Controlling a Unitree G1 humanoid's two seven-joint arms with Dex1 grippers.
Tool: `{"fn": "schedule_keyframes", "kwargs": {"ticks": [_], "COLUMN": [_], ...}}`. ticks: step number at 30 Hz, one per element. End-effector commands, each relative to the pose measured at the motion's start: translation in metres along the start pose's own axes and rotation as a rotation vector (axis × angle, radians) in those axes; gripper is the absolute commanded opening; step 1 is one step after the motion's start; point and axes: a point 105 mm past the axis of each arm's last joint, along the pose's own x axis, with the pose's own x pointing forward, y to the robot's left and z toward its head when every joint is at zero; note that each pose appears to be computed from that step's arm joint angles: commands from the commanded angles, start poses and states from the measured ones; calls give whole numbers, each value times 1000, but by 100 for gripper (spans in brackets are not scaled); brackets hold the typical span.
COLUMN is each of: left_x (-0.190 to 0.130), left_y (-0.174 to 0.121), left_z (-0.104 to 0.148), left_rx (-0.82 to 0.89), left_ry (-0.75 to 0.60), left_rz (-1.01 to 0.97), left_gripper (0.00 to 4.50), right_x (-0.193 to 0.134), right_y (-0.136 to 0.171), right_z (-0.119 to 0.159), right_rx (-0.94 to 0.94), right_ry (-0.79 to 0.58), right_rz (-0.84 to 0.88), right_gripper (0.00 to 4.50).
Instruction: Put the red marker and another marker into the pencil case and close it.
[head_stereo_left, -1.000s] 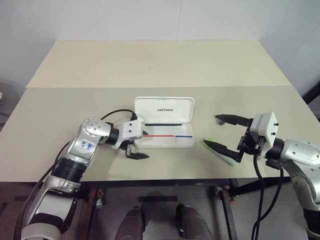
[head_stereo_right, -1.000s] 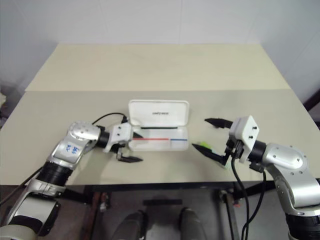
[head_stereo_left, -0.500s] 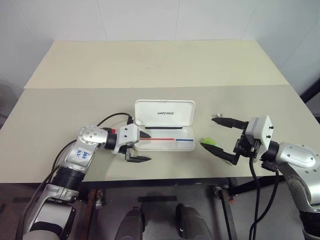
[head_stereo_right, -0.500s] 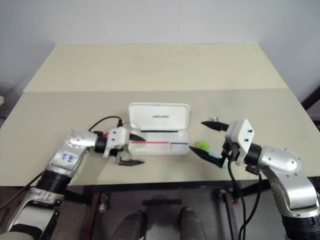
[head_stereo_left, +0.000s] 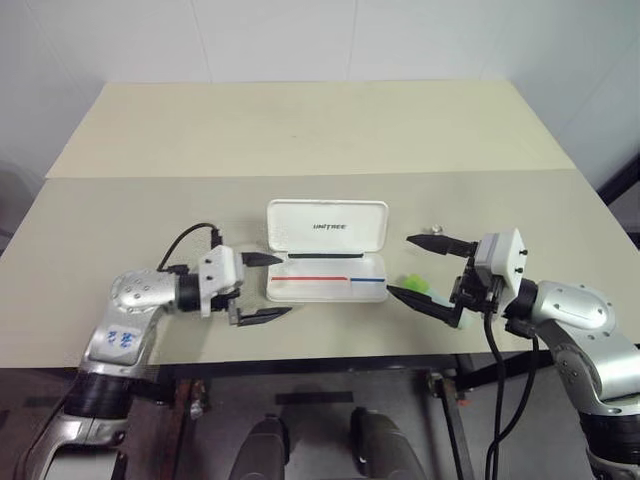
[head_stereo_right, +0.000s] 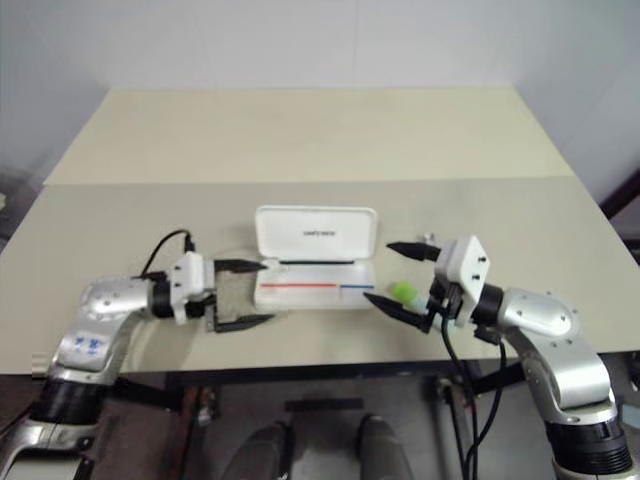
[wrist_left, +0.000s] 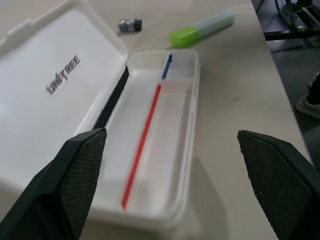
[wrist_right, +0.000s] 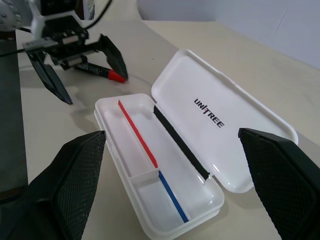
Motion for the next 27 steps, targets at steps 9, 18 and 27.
{"fn": "schedule_keyframes", "kwargs": {"ticks": [9, 18, 27], "left_x": [-93, -107, -82], "left_y": [12, 27, 42], "left_z": [-31, -60, -88], "left_rx": [-125, -216, -303], "left_ry": [66, 81, 104], "left_rz": [483, 648, 552], "left_gripper": [446, 446, 446], "right_x": [14, 19, 15], "right_y": [-2, -3, 4], "right_z": [16, 19, 29], "right_rx": [-28, -32, -113], "right_ry": [-48, -59, -41], "right_rz": [42, 64, 185], "right_gripper": [450, 450, 450]}}
